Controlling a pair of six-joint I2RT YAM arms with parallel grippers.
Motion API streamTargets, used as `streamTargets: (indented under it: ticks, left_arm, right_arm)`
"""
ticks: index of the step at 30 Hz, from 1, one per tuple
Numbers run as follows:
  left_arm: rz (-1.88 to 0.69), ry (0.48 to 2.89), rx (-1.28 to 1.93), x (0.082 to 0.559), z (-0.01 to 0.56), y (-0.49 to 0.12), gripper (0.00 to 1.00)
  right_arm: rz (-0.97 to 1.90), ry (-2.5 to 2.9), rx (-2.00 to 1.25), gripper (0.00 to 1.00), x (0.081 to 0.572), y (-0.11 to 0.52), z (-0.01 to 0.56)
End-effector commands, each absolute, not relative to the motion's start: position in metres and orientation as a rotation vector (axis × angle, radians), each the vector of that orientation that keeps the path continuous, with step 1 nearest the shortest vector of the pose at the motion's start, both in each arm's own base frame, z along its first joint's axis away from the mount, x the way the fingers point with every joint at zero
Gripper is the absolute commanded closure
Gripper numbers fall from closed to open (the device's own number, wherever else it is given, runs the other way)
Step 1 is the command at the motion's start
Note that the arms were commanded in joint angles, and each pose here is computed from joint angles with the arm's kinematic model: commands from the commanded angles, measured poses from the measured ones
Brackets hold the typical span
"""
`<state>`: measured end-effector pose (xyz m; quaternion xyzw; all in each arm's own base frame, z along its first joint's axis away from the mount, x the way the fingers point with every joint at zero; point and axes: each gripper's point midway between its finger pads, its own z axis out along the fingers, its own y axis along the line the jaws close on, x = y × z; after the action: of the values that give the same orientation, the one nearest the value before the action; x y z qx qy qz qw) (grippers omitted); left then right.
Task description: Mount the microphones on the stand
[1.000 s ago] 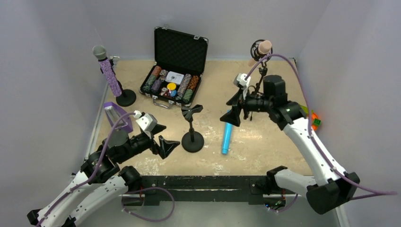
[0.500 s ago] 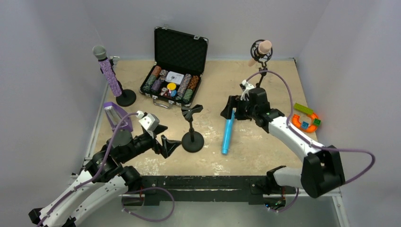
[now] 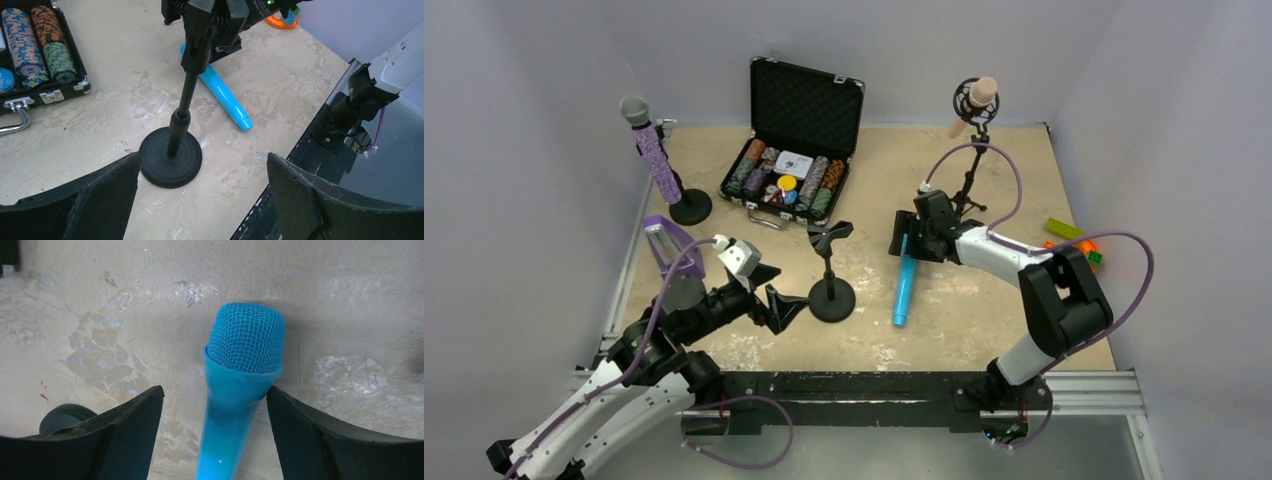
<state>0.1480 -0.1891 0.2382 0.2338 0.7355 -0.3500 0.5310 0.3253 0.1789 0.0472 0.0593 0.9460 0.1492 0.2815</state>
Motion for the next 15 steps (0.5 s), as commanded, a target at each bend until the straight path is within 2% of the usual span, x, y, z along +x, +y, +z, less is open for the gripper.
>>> streamTargets:
  ticks: [1, 7, 10, 15]
  left_arm:
    - [-0.867, 1.699, 0.522, 0.149, 0.253, -0.190, 0.01]
    - [-0.873, 1.692, 0.522, 0.148, 0.255, -0.189, 0.01]
    - [-0.873, 1.691, 0.521, 0.147, 0.255, -0.189, 0.01]
    - [-0.878, 1.687, 0.519, 0.146, 0.257, -0.188, 0.01]
  right_arm:
    - [0.361, 2.579, 0.205, 0.22, 0.320, 0.186, 0.039]
    - [0.329, 2.593, 0.213, 0.28, 0.312, 0.181, 0.026]
    - [0.342, 2.584, 0.210, 0.36, 0.309, 0.180, 0.023]
    - [0.341, 2.591, 0.208, 0.40, 0.306, 0.180, 0.017]
